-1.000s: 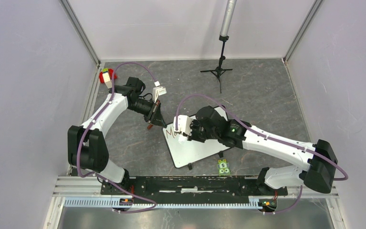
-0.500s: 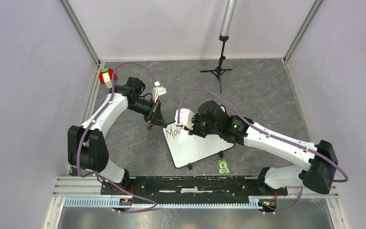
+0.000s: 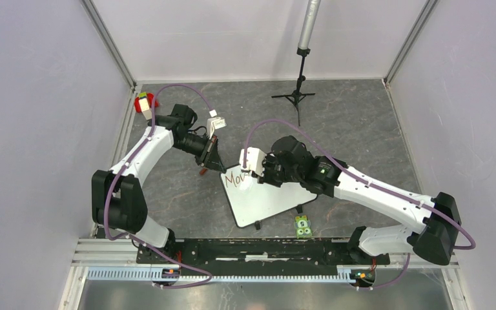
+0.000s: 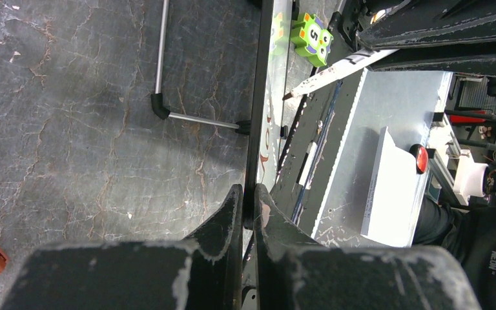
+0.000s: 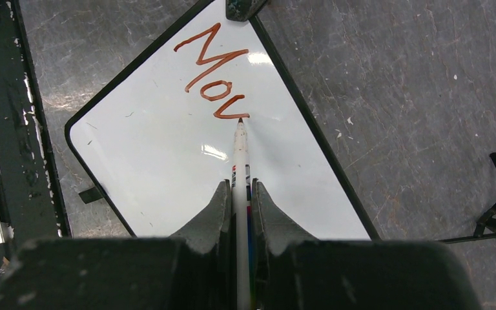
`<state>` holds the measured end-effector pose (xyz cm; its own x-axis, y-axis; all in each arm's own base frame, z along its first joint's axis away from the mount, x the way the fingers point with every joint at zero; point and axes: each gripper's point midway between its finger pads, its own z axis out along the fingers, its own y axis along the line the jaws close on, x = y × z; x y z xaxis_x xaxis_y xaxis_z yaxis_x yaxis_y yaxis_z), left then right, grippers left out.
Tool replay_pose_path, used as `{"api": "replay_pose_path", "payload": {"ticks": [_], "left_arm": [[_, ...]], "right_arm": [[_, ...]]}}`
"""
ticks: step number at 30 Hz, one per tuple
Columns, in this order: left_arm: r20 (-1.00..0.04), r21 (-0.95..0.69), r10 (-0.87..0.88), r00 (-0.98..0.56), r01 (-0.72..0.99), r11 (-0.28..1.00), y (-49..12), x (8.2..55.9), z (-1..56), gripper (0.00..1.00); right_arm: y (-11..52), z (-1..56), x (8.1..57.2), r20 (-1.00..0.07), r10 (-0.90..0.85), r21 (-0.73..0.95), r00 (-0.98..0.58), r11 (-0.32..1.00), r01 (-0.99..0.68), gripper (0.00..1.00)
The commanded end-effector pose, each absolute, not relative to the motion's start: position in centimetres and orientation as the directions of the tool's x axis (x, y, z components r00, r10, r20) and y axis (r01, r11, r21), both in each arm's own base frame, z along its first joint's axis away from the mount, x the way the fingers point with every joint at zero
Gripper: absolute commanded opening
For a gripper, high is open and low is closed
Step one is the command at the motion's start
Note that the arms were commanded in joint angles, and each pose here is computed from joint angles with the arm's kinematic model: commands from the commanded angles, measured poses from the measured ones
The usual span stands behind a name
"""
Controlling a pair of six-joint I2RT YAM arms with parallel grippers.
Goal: Write a sentence on the whiteboard
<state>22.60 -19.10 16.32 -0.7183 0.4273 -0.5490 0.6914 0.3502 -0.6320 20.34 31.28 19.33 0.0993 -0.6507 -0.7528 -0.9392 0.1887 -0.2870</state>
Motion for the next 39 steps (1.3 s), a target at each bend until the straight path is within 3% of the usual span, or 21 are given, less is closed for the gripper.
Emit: {"api": "replay_pose_path", "payload": {"ticks": [1, 39], "left_arm": [[-0.592, -0.588, 0.446, -0.671, 0.739, 0.33, -19.3, 22.9, 16.9, 0.02], [-0.59, -0.586, 0.449, -0.671, 0.738, 0.334, -19.3, 22.9, 16.8, 0.02]], "right_arm": [[31.5, 20.3, 19.9, -0.771, -0.624, -0.289, 0.123, 0.171, -0.942, 0.0], [28.9, 19.1, 22.5, -0.696, -0.708, -0.378, 0.117, 0.223, -0.899, 0.0]]}}
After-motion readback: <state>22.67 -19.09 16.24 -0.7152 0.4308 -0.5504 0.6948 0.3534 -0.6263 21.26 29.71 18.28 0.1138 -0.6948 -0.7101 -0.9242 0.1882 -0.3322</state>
